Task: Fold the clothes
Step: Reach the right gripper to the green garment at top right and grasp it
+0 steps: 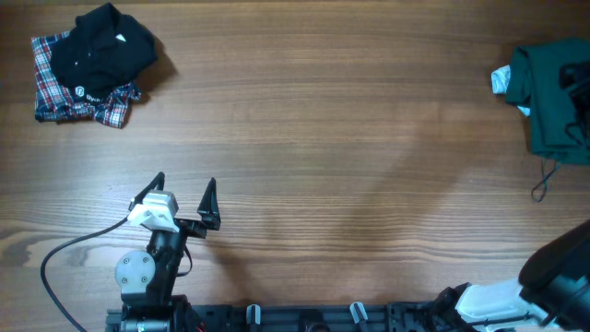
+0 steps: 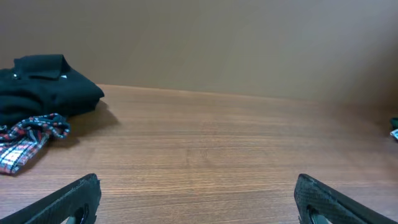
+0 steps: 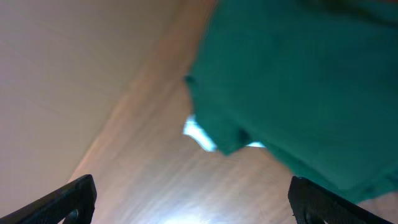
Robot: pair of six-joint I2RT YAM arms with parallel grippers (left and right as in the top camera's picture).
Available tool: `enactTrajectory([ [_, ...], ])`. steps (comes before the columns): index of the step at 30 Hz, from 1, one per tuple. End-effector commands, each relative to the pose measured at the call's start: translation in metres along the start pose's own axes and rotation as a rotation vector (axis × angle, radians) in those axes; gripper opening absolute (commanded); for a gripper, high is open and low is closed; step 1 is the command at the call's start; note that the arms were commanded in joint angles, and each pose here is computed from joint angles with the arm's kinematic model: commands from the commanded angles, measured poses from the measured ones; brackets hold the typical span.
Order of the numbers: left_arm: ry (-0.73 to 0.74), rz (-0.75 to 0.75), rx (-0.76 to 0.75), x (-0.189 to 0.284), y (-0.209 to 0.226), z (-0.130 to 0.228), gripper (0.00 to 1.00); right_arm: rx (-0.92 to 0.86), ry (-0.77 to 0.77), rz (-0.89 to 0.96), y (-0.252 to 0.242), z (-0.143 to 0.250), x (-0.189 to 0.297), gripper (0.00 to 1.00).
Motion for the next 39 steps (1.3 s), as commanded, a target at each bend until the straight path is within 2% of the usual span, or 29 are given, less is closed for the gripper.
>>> enactTrajectory([
  [1,0.000,-0.006,-0.008,0.000,0.001,0.002,1.00,-0.061,0.018,0.034,-0.023,0.000,-0.022,1.00],
  [7,0.000,-0.006,-0.008,0.000,0.001,0.002,1.00,-0.082,0.022,0.060,-0.049,0.005,-0.058,1.00],
  [10,0.000,-0.006,-0.008,0.000,0.001,0.002,1.00,-0.232,0.015,0.212,-0.083,0.011,-0.061,1.00],
  [16,0.000,-0.006,-0.008,0.000,0.001,0.002,1.00,-0.269,-0.003,0.242,-0.107,0.006,-0.055,1.00],
  [25,0.000,-0.006,-0.008,0.000,0.001,0.002,1.00,-0.302,0.069,0.263,-0.128,0.031,-0.085,1.00],
  [33,0.000,-0.006,-0.008,0.000,0.001,0.002,1.00,-0.301,0.051,0.214,-0.126,0.029,-0.095,1.00],
  [39,0.000,-0.006,-0.008,0.000,0.001,0.002,1.00,-0.429,0.068,0.064,-0.107,0.026,-0.097,0.99],
])
Point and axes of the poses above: each gripper's point midway between its finger pads, its own x axis back along the fingers, its own y axis along the line the jaws close on, z = x × y, the point moved 5 cm from there along x, back along the fingers, and after that the axes turned 7 degrees about x, right-handed, at the moved point
